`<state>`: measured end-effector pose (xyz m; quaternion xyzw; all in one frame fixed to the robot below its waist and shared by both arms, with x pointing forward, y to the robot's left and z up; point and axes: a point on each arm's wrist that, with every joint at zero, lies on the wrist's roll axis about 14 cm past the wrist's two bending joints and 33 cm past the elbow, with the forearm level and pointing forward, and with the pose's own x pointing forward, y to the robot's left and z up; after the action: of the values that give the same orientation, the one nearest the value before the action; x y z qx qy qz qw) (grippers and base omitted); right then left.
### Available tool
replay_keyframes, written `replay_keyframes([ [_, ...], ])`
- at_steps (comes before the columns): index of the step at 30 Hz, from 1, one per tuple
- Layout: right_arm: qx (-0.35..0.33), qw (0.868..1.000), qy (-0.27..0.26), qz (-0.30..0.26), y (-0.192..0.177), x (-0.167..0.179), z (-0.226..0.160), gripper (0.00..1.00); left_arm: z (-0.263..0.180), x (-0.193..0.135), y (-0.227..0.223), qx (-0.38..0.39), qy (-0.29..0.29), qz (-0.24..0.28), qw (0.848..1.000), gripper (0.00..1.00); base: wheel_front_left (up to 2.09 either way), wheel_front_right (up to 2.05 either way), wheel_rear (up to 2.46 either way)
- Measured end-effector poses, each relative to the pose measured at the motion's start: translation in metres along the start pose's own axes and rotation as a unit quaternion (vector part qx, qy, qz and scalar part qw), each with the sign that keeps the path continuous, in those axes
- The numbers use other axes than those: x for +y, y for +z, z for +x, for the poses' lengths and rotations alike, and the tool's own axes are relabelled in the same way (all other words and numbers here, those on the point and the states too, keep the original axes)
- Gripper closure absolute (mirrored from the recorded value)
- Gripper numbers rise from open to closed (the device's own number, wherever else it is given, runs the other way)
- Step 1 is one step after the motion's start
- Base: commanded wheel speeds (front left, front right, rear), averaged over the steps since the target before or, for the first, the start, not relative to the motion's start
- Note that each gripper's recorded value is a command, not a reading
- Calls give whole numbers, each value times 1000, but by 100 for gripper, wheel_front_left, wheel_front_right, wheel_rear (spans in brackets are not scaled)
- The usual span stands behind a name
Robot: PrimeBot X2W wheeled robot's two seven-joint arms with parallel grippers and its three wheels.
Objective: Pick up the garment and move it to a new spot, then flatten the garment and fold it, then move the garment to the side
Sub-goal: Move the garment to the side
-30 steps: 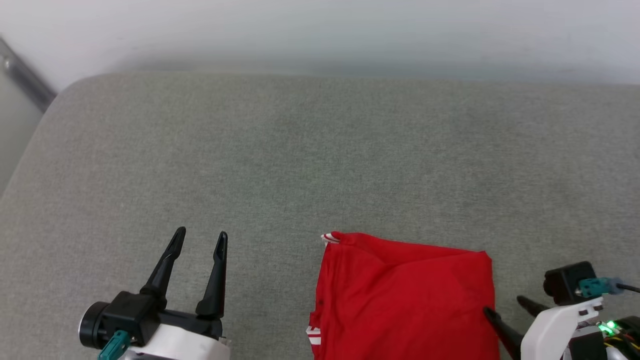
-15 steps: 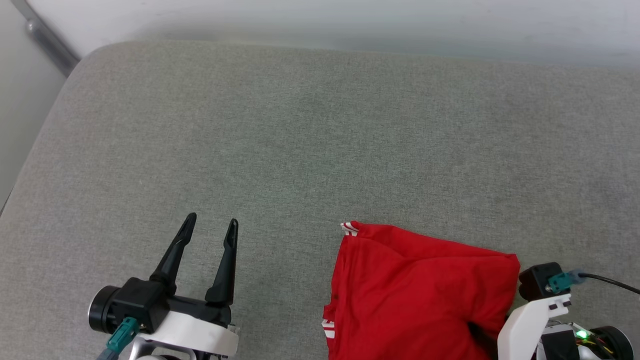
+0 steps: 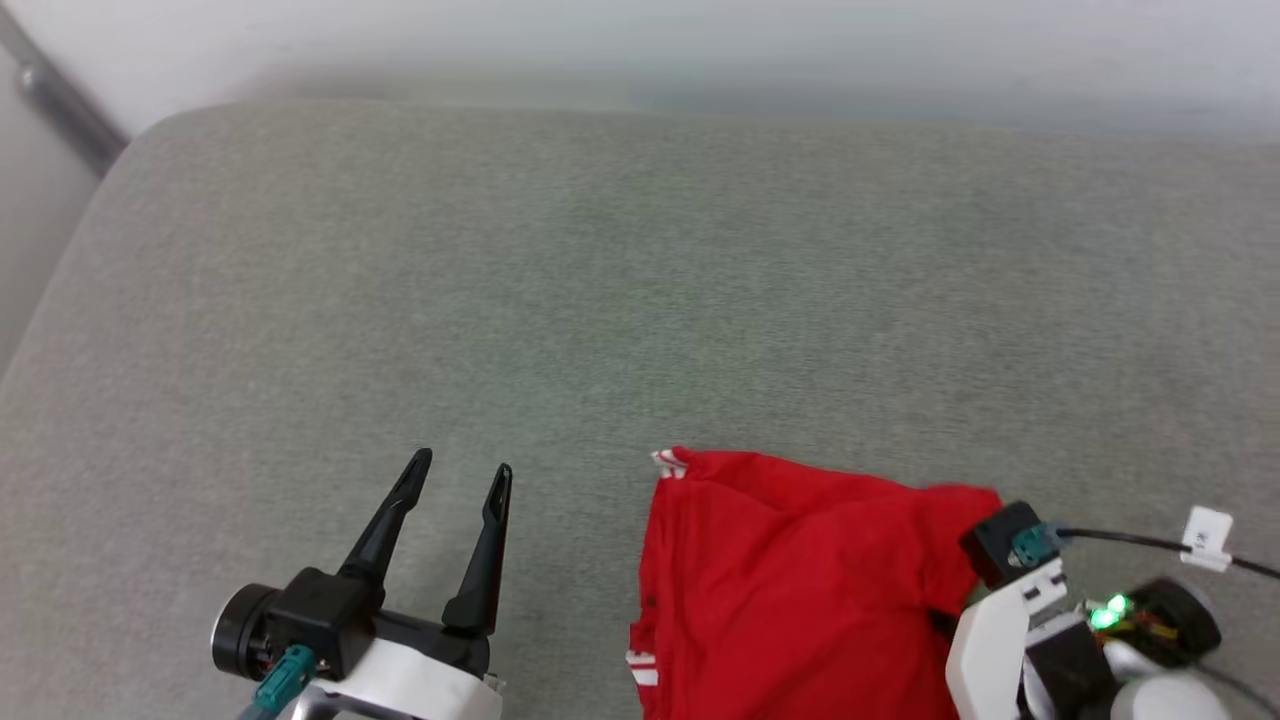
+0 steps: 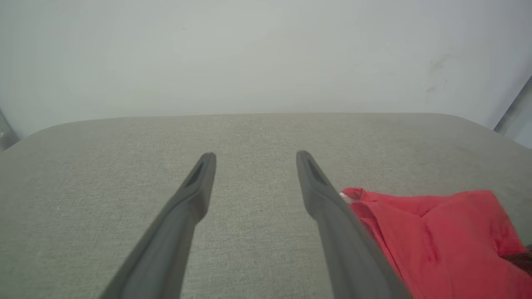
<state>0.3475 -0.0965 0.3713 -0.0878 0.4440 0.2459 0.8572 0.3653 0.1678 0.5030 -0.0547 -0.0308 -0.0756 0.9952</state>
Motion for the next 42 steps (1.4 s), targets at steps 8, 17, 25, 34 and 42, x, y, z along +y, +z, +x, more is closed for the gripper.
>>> replay_keyframes([
  [8, -1, 978, -113, -174, 32, -68, -49, 100, 15, -68, -15, 18, -118, -15, 993, 0, 0, 0, 0],
  [17, 75, 938, -261, -215, 16, -182, -129, 100, 47, -142, -19, 6, -244, -35, 969, 0, 0, 0, 0],
  [25, 108, 918, -335, -183, -2, -265, -152, 100, 81, -169, -46, 13, -302, -50, 952, 0, 0, 0, 0],
  [34, 176, 894, -390, -135, -49, -336, -154, 100, 100, -175, -89, 36, -337, -62, 939, 0, 0, 0, 0],
  [42, 177, 880, -426, -114, -66, -372, -151, 100, 108, -165, -106, 43, -332, -62, 940, 0, 0, 0, 0],
])
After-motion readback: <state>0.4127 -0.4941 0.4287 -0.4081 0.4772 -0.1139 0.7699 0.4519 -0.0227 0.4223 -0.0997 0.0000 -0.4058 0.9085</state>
